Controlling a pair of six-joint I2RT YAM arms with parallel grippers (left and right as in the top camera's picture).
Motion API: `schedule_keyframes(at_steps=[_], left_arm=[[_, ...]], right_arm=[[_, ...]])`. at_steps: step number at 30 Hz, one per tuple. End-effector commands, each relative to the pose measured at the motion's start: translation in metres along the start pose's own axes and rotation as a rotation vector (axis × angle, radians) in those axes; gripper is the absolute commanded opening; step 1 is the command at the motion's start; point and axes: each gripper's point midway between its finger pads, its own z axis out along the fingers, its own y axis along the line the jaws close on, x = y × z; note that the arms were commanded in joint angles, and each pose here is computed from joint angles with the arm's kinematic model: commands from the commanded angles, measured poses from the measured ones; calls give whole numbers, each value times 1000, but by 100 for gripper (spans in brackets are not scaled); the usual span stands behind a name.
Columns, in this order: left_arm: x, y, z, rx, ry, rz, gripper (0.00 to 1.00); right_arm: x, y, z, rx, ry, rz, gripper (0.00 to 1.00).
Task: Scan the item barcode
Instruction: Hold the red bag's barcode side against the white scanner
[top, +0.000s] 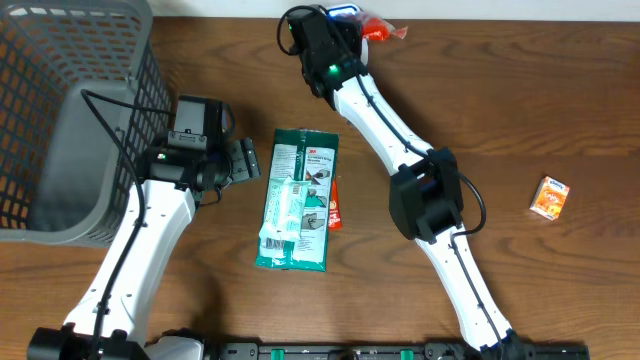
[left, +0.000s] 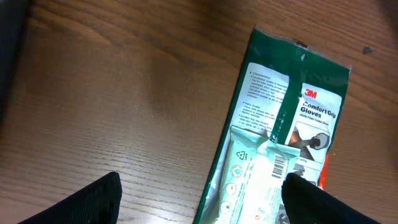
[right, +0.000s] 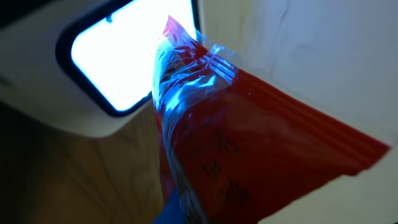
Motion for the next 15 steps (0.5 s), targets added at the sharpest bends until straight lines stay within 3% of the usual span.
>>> schedule_keyframes(at_steps=[1,15], left_arm=[[-5,1,-1,-9,-8,15,83],[-5,1,-1,-9,-8,15,83]], right_arm=[[10,-8,-3,21,54,-26,2],[10,-8,-3,19,51,-26,5]])
